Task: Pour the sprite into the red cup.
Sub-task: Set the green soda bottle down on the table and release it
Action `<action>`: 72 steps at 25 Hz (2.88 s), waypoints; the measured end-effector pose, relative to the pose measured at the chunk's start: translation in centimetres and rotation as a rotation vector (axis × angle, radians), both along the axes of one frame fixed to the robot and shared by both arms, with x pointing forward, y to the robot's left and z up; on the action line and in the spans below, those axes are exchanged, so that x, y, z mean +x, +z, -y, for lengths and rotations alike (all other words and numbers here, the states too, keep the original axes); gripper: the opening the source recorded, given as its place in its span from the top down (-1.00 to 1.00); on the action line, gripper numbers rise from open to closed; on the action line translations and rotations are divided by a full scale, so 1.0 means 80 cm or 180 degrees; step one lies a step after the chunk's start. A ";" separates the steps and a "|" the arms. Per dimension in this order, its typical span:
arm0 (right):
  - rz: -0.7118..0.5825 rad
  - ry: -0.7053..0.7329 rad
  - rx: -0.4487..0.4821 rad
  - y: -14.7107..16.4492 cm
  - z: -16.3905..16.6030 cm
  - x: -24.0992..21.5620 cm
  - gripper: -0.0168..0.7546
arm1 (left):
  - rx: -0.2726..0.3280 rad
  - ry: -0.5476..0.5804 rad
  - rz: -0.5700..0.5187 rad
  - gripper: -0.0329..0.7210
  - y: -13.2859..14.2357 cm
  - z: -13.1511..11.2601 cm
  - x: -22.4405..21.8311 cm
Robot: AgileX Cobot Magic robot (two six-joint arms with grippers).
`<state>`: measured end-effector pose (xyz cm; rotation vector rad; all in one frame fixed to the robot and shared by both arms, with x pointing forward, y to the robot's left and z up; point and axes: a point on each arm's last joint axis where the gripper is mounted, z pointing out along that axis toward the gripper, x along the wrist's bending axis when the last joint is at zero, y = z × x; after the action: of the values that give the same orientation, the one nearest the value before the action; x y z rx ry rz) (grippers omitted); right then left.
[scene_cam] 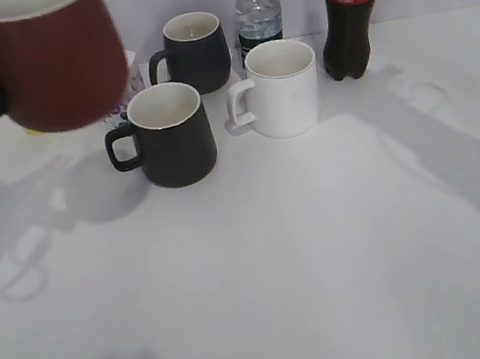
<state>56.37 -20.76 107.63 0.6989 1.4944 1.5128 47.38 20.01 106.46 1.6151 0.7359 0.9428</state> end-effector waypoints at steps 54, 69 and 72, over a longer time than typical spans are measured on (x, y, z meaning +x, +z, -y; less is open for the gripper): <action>-0.1573 -0.0546 -0.0104 -0.097 0.016 0.013 -0.06 | -0.0092 0.1170 -0.0182 0.61 -0.206 -0.096 0.119; -0.1546 -0.0506 -0.0158 -0.097 0.015 0.013 -0.06 | -0.0090 0.1213 -0.0340 0.22 -0.218 -0.098 0.100; -0.1492 -0.0450 -0.0117 -0.101 0.012 0.016 -0.06 | -0.0090 0.1213 -0.0342 0.22 -0.215 -0.098 0.095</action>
<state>57.68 -21.71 99.56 1.1700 1.7649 1.2627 54.97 27.89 89.26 1.5377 1.1545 1.1137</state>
